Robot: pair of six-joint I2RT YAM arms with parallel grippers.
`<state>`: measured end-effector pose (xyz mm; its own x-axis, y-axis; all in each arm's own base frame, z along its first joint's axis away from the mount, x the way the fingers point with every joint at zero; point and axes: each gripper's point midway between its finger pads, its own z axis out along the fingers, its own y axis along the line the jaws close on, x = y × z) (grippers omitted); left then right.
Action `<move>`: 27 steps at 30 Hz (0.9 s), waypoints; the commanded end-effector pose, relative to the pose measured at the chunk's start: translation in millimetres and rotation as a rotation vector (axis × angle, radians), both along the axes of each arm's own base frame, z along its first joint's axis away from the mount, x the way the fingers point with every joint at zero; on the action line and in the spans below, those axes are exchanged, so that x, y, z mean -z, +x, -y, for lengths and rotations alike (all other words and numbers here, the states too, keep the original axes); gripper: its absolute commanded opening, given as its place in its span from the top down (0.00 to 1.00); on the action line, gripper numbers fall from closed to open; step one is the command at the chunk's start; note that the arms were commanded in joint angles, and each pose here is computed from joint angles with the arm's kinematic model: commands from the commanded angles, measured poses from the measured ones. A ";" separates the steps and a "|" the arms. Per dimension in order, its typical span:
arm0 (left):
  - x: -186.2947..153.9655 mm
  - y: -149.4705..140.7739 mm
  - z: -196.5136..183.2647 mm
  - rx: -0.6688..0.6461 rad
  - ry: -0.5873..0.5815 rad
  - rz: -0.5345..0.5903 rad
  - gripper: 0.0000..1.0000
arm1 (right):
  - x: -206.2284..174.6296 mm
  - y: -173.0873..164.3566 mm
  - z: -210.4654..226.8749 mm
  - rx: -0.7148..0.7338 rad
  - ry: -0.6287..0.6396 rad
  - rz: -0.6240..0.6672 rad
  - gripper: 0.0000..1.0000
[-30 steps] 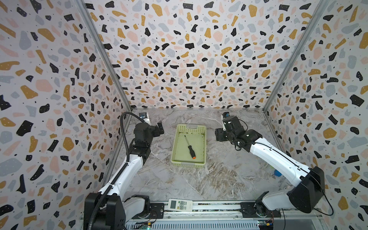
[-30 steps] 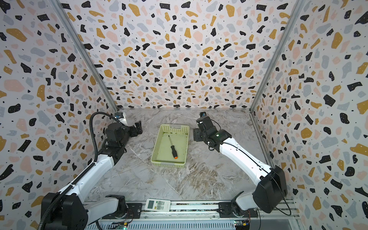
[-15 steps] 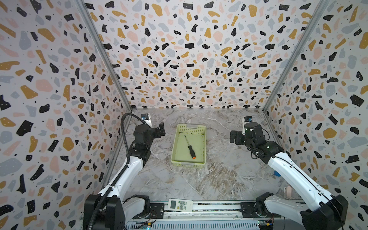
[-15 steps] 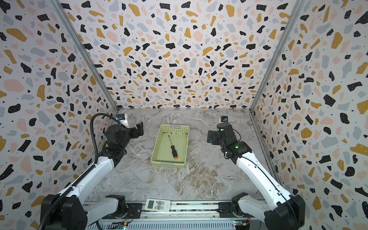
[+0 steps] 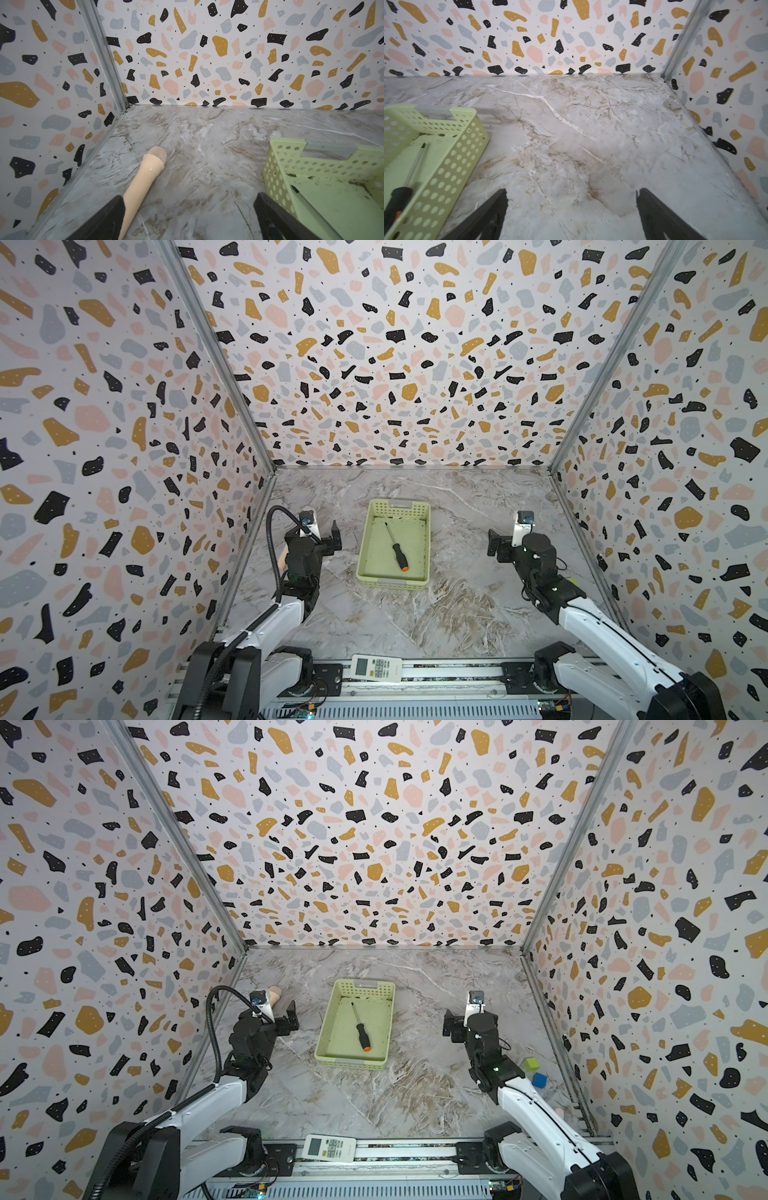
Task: Put the screwdriver in the bin
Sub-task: Reset both arms
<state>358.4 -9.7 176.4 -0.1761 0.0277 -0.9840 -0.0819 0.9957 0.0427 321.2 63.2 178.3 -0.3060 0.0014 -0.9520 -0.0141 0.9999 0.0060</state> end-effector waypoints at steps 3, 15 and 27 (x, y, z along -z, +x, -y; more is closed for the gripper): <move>-9.9 2.2 -1.8 0.000 0.106 0.071 0.01 | -39.5 10.0 29.6 0.103 -0.109 0.258 0.01; 32.2 5.0 -2.7 -0.010 0.084 0.012 0.00 | 10.3 26.4 60.5 0.170 -0.113 0.243 0.01; 38.6 2.5 -11.1 -0.002 0.037 0.037 0.00 | 41.6 30.8 43.2 0.044 -0.135 0.253 0.01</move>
